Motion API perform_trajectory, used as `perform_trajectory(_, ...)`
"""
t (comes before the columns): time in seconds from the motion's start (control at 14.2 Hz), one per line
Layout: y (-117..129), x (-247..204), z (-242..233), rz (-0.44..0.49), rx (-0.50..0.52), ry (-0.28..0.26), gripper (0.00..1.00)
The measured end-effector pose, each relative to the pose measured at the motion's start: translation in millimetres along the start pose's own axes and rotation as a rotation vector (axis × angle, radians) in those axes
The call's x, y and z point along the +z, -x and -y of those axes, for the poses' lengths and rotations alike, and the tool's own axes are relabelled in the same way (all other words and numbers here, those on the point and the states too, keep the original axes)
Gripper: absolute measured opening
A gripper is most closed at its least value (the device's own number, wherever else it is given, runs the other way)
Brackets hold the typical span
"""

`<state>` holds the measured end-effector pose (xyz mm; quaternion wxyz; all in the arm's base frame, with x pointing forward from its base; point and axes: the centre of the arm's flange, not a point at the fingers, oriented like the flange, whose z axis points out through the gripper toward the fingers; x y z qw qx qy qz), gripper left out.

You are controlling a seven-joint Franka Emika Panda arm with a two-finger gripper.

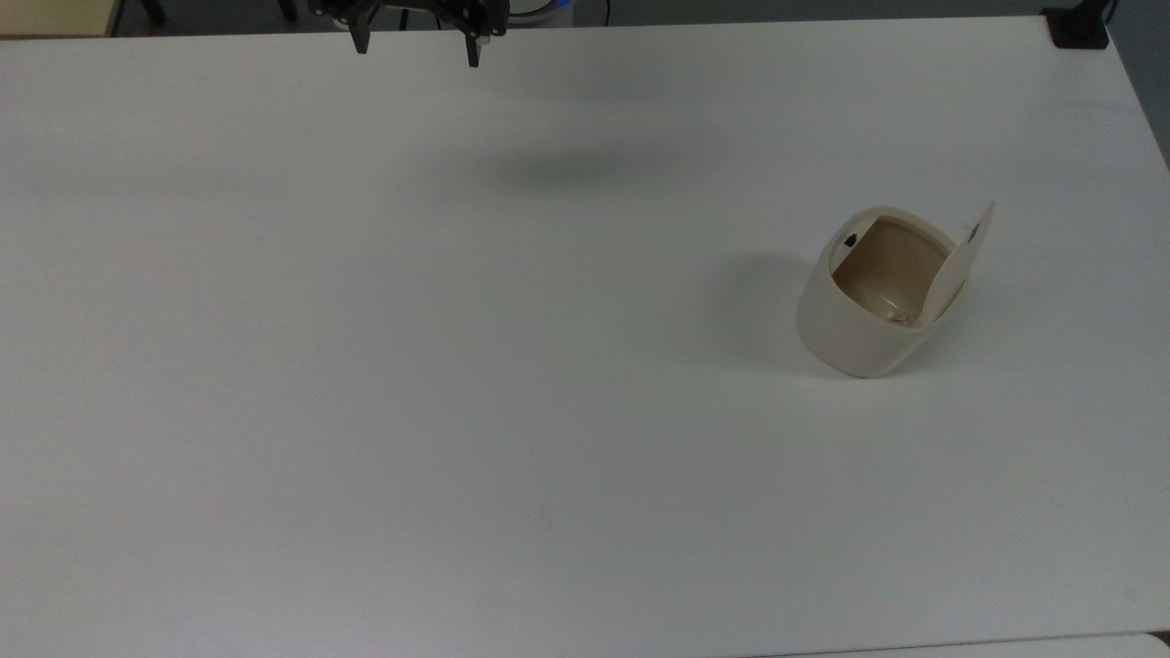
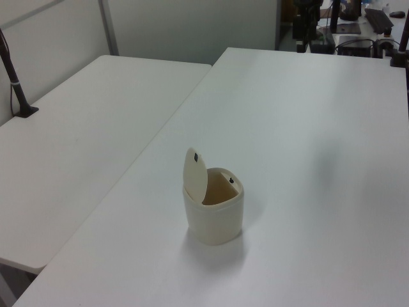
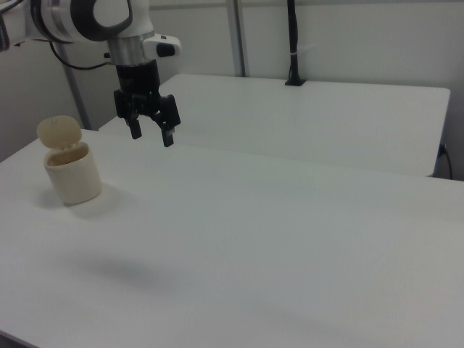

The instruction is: Open the trash bin

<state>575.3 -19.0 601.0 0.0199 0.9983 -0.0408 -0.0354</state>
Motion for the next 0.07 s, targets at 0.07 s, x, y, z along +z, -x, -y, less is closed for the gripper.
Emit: perform_trajectory(0.07,-0.2,0.0,-2.2,-0.001,0.004,0.005,1.0)
